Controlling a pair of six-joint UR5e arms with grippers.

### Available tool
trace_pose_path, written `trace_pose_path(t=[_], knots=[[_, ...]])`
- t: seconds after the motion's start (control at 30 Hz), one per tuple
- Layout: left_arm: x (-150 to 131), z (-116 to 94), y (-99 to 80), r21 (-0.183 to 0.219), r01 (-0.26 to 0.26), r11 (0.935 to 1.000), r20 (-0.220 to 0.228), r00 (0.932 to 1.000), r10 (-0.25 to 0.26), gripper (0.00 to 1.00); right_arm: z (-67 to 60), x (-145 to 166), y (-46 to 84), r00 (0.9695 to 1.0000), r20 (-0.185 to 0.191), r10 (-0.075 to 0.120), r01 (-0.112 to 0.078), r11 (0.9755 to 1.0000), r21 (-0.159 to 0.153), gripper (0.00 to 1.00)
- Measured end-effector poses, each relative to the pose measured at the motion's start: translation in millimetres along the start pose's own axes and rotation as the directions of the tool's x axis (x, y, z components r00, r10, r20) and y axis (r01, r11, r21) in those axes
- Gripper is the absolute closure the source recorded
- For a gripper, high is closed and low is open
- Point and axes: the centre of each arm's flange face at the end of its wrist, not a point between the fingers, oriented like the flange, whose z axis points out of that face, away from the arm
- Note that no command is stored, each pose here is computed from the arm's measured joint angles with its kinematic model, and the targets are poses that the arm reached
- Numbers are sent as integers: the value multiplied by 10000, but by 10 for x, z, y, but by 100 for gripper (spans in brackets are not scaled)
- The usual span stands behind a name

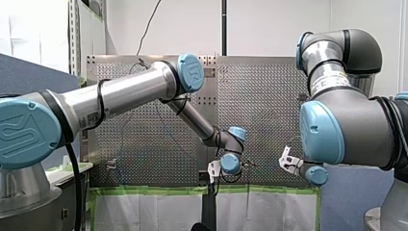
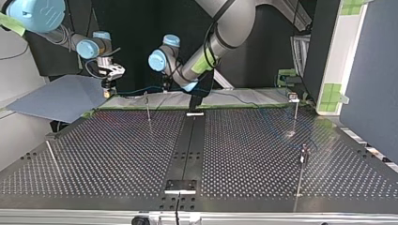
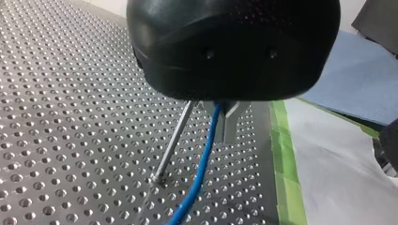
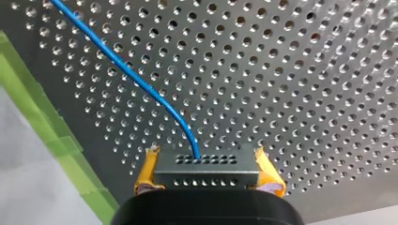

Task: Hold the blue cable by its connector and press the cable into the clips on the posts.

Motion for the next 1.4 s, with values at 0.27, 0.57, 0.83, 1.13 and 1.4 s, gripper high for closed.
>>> trace_pose_path(t=[0.27,0.57,0.83,1.13,1.4], knots=[[-184,-43,-49,70,38,10000,202,9998,-39,100,12,21,7,10000,-44,-49,49,10000,32,100],[-184,1,-46,365,321,9988,488,9982,-338,100,75,70,20,9999,-166,37,-36,10000,75,100],[-227,75,-65,706,595,9957,929,9935,-659,100,179,148,27,9993,-362,73,-69,9999,100,100],[-240,116,-19,665,674,9955,1072,9915,-743,100,251,187,14,9993,-362,87,-82,9999,131,100],[-151,120,1,692,617,9957,938,9933,-681,100,255,183,-6,9993,-353,77,-71,9998,171,100]])
